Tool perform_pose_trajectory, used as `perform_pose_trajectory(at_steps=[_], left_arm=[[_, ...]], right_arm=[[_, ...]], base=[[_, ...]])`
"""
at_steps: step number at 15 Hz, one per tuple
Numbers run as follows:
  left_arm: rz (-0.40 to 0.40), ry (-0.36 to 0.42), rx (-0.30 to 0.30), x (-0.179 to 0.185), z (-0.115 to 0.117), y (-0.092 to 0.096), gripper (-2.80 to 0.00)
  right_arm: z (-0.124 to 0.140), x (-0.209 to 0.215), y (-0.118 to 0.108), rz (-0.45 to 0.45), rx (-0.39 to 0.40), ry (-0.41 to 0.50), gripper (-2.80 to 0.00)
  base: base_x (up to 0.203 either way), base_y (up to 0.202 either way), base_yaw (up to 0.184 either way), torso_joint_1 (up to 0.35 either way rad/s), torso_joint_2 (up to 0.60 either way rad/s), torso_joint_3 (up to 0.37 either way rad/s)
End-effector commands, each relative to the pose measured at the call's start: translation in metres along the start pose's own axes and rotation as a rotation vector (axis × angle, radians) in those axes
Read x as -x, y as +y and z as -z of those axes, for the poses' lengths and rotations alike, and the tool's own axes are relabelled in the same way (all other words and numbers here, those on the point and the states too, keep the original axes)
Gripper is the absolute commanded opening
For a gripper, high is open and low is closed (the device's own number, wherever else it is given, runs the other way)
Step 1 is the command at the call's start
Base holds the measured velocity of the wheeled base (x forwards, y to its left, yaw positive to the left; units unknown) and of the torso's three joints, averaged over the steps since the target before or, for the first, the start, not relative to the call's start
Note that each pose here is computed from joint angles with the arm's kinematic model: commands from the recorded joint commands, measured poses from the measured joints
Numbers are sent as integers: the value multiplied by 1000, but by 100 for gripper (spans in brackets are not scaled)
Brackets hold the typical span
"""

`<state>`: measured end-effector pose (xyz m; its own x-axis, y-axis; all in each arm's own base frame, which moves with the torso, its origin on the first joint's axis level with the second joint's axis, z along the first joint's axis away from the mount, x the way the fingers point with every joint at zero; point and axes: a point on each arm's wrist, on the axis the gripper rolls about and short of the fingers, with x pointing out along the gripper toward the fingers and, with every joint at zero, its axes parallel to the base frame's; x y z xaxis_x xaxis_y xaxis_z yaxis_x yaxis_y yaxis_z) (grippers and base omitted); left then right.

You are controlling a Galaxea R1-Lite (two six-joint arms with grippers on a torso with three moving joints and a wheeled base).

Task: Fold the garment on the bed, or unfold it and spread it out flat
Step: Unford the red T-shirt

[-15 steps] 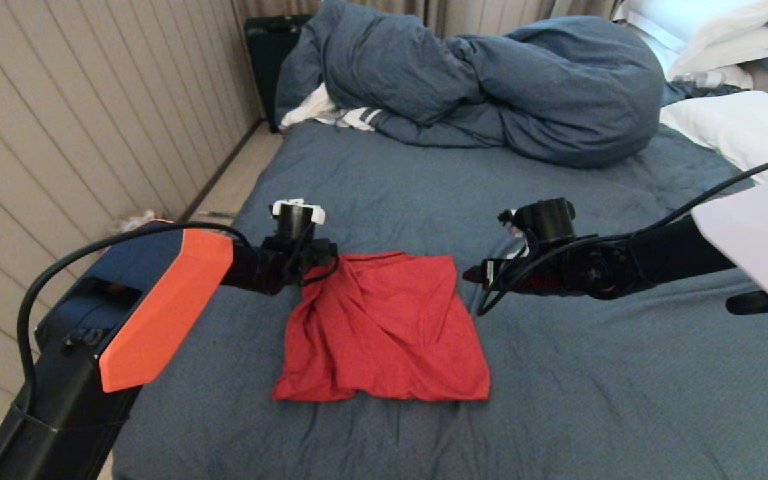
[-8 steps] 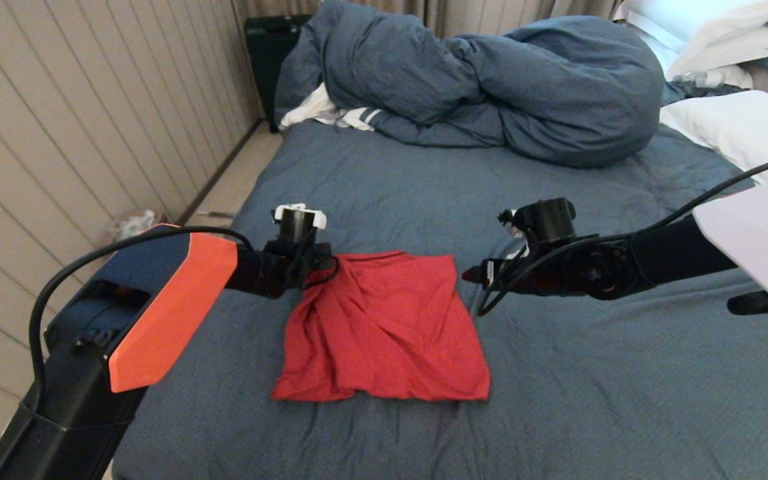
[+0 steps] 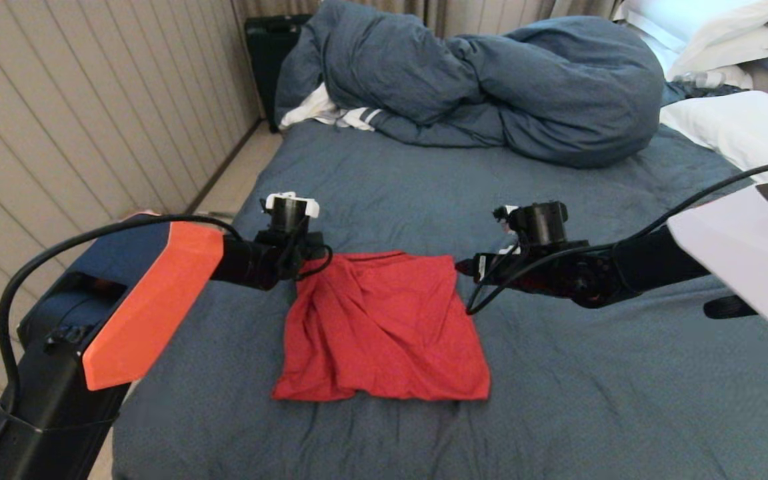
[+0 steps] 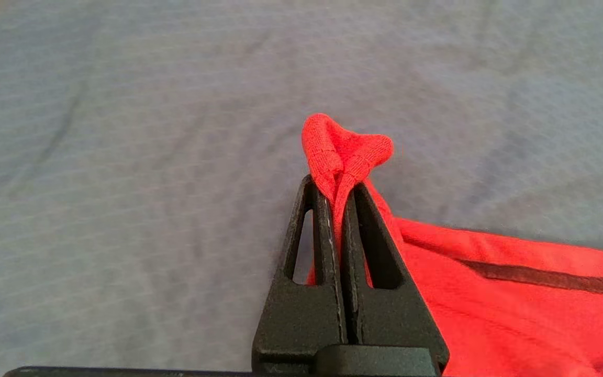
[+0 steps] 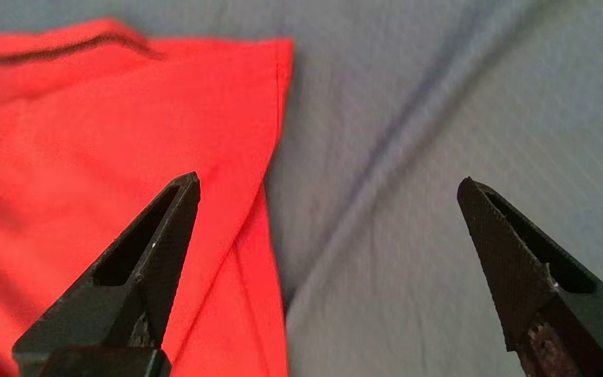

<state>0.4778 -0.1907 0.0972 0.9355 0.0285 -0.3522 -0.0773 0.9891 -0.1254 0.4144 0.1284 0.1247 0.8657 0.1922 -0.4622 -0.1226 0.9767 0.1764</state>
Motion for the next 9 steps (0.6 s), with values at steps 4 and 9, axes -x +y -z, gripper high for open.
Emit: perform_pose_trajectory(at_steps=[4,9], left_arm=[[-2,-16,9,12,-3,4,-280],[9,-53,15,17,-2,6,-280]], right_arm=[[22,-30,9,21,15,1,0],[44,-52,36,64,61,-143,0]], base=[[0,0,0,0,0,0],[0,0,0,0,0,0]])
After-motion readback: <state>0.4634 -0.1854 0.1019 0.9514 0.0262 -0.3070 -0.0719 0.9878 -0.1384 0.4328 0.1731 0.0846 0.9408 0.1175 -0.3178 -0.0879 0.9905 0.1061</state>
